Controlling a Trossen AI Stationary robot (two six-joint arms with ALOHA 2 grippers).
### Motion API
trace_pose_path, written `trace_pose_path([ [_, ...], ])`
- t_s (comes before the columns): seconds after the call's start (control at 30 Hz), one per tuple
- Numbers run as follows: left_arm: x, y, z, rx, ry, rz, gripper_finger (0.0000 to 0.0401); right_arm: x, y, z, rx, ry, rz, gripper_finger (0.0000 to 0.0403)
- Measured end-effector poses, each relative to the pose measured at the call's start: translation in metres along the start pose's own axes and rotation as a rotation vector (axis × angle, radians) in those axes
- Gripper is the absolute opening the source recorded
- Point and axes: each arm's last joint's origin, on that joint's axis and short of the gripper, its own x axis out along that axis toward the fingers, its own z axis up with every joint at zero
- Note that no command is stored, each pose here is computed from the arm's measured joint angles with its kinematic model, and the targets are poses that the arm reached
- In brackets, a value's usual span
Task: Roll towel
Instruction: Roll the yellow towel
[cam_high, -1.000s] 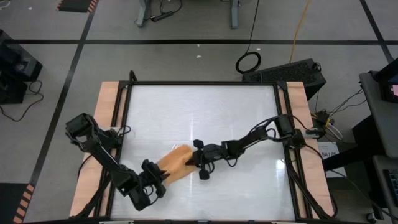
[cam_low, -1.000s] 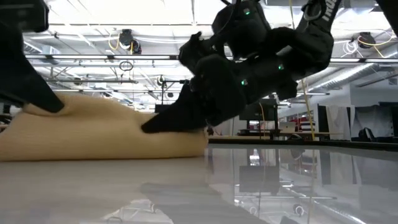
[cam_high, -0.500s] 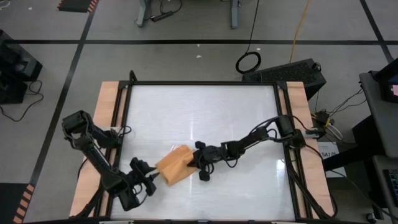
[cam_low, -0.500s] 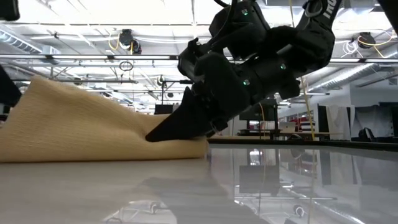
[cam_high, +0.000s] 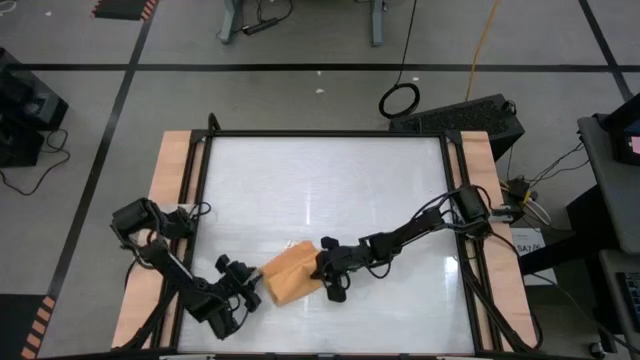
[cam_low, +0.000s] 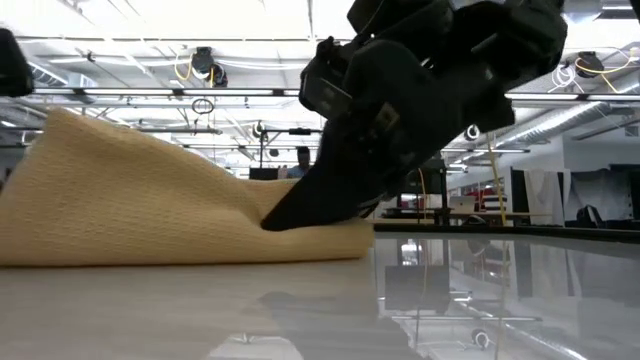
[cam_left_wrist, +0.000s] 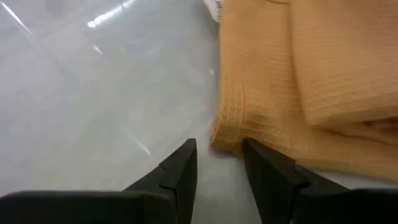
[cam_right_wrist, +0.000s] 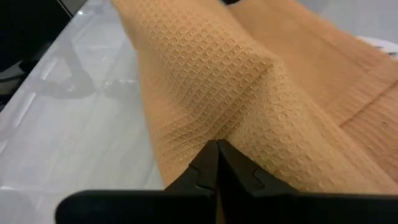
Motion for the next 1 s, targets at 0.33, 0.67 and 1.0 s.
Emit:
trace_pose_path([
  [0.33, 0.043, -0.009, 0.04, 0.235, -0.047, 0.074, 0.0136, -0.004, 0.028, -0.009, 0.091, 0.032, -0.048, 0.0],
  [0.67, 0.052, -0.005, 0.079, 0.495, 0.029, 0.076, 0.0136, -0.023, 0.042, -0.004, 0.089, 0.014, -0.218, 0.0],
  [1.0, -0.027, -0.005, 0.106, 0.361, -0.1, -0.224, 0.0136, -0.053, 0.045, 0.023, -0.085, -0.011, -0.25, 0.0039],
])
